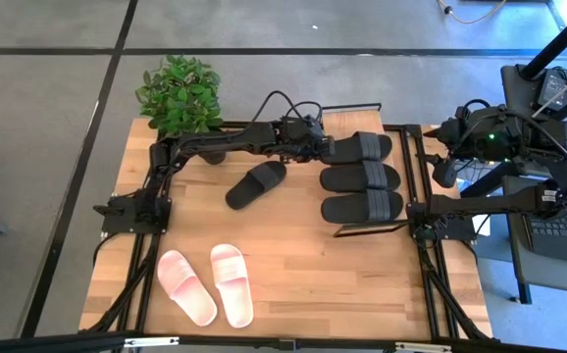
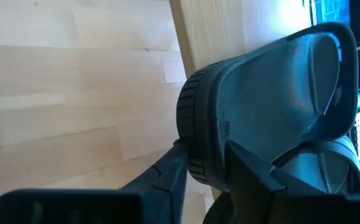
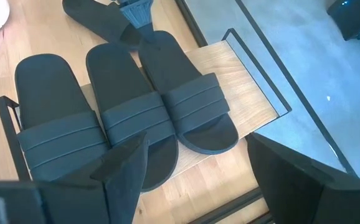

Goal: Pick and place slides into the shelf
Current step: Put the black slide on the shelf

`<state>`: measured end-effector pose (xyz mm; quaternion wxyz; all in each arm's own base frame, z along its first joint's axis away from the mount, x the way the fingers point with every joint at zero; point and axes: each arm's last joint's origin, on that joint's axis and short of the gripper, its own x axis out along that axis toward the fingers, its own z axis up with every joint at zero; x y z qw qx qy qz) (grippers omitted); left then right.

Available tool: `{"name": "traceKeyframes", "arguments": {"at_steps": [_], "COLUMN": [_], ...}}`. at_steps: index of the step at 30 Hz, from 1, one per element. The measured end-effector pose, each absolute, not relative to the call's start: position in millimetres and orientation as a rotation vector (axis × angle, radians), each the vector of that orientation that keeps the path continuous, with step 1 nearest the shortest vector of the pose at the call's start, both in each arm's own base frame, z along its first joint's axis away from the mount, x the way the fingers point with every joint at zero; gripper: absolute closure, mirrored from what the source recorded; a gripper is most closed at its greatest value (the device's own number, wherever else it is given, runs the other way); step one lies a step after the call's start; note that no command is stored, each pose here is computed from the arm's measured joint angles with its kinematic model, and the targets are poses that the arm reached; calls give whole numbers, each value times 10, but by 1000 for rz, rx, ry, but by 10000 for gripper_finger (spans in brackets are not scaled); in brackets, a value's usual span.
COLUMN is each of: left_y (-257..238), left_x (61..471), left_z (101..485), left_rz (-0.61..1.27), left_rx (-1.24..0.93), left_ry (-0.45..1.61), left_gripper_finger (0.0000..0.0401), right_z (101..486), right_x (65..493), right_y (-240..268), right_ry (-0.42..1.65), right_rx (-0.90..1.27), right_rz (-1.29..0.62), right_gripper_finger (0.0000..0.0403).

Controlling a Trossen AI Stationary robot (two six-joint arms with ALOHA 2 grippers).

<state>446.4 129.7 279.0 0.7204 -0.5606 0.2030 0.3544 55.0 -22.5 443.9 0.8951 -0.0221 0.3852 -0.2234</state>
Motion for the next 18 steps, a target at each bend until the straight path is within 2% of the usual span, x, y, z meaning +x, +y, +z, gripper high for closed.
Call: {"name": "traceKeyframes", "arguments": {"at_steps": [11,18], "left_y": [1291,1313], "left_x": [4466,4458], "left_z": [2790,2789], "left_rz": [765,785], "left_rx": [-1251,-1242], "left_ry": [461,449], "left_gripper_finger": [218,203], "right_z": [4439,4439], "right_x": [550,550], "right_y": [-225,-225], "right_ry": [799,799], "right_rx": [-46,-46], "right_rz": [-463,-463], "right_gripper_finger": [128,128]}}
